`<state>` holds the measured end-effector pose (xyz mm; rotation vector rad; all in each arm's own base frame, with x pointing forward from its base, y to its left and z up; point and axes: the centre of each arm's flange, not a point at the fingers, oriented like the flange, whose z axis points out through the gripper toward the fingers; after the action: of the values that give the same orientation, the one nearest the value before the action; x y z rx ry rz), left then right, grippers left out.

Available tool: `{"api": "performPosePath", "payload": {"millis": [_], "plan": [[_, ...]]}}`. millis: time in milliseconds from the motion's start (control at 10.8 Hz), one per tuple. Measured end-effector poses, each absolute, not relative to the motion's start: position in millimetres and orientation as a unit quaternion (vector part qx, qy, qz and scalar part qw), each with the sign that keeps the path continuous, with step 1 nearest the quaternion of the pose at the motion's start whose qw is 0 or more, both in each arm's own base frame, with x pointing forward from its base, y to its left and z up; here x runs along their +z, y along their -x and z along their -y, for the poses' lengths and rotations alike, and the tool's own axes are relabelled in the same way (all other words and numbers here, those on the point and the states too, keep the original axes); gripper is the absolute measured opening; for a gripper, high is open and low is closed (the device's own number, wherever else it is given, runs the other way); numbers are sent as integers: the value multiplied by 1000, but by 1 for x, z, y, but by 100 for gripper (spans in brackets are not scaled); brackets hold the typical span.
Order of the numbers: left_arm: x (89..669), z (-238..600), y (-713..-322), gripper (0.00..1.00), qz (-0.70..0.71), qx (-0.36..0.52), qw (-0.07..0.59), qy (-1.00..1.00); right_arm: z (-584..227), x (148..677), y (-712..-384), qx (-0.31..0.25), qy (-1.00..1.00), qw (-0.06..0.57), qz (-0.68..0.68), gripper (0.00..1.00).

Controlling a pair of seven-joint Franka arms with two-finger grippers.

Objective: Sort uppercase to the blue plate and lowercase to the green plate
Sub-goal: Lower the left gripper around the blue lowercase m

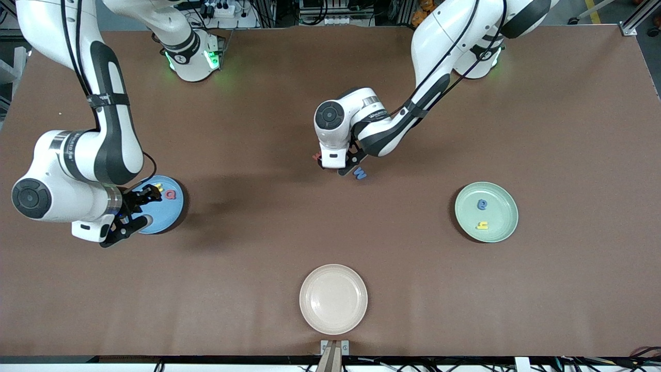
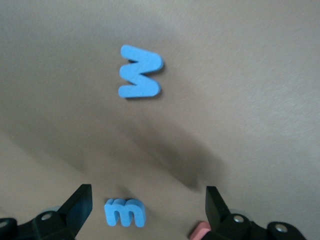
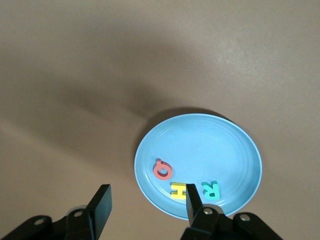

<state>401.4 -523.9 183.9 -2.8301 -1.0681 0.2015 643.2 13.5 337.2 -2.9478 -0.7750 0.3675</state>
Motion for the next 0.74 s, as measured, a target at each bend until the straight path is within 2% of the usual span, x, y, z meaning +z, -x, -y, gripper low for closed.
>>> {"api": "performPosePath", "payload": {"millis": [278, 371, 557, 743], "plan": [[177, 526, -390, 100, 356, 68, 54, 931, -13, 346, -643, 115, 960, 37, 253, 81], [175, 526, -388, 100, 359, 68, 47, 930, -13, 349, -643, 113, 960, 37, 253, 89], [185, 526, -393, 100, 362, 62, 33, 929, -14, 357, -643, 115, 960, 39, 252, 92], [204, 520, -397, 100, 365, 49, 11, 930, -17, 368, -644, 118, 963, 40, 241, 100]]}}
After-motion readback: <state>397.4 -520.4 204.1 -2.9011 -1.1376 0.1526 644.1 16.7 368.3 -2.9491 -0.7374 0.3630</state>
